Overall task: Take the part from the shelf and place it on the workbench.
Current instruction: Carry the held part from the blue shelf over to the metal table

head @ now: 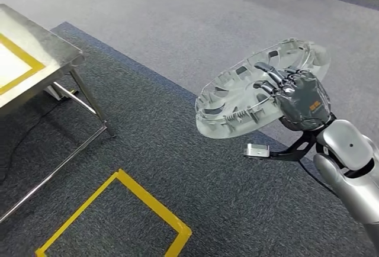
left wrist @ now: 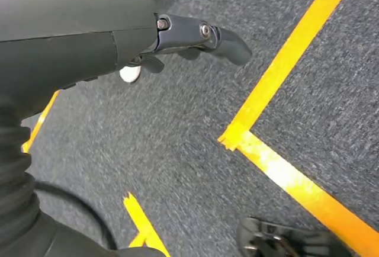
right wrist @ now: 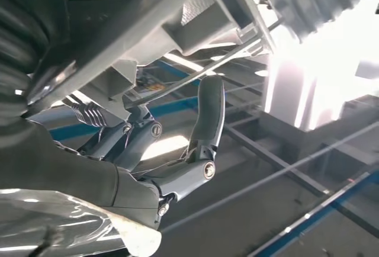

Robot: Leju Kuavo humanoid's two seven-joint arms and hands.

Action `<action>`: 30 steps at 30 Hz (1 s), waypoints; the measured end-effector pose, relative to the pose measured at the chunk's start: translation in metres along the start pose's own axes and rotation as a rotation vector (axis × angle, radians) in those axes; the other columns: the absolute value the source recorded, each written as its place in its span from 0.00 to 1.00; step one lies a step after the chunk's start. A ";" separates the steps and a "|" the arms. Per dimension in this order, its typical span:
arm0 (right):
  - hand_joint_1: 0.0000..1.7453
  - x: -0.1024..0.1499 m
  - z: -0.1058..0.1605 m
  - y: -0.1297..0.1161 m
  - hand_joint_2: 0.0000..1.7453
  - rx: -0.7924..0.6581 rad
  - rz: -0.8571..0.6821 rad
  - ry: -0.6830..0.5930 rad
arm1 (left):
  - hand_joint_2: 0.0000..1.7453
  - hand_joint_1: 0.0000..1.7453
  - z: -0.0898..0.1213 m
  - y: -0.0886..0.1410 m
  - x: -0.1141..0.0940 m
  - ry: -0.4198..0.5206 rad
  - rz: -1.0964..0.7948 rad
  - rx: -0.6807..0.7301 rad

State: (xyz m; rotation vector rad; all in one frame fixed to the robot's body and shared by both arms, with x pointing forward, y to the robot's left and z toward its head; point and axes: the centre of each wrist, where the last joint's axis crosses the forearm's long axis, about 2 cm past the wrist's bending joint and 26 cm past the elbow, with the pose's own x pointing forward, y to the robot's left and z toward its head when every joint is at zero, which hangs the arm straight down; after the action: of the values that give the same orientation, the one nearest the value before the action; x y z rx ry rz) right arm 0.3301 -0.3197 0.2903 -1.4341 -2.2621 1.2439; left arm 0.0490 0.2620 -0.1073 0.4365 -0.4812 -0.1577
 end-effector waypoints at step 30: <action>1.00 -0.004 -0.017 -0.007 1.00 -0.010 0.019 -0.038 | 1.00 0.00 0.000 0.000 0.002 -0.015 -0.013 -0.002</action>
State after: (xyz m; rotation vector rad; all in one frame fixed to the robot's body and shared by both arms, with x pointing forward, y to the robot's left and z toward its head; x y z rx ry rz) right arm 0.3369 -0.3152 0.3066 -1.4500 -2.2875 1.2782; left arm 0.0506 0.2617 -0.1071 0.4373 -0.4932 -0.1745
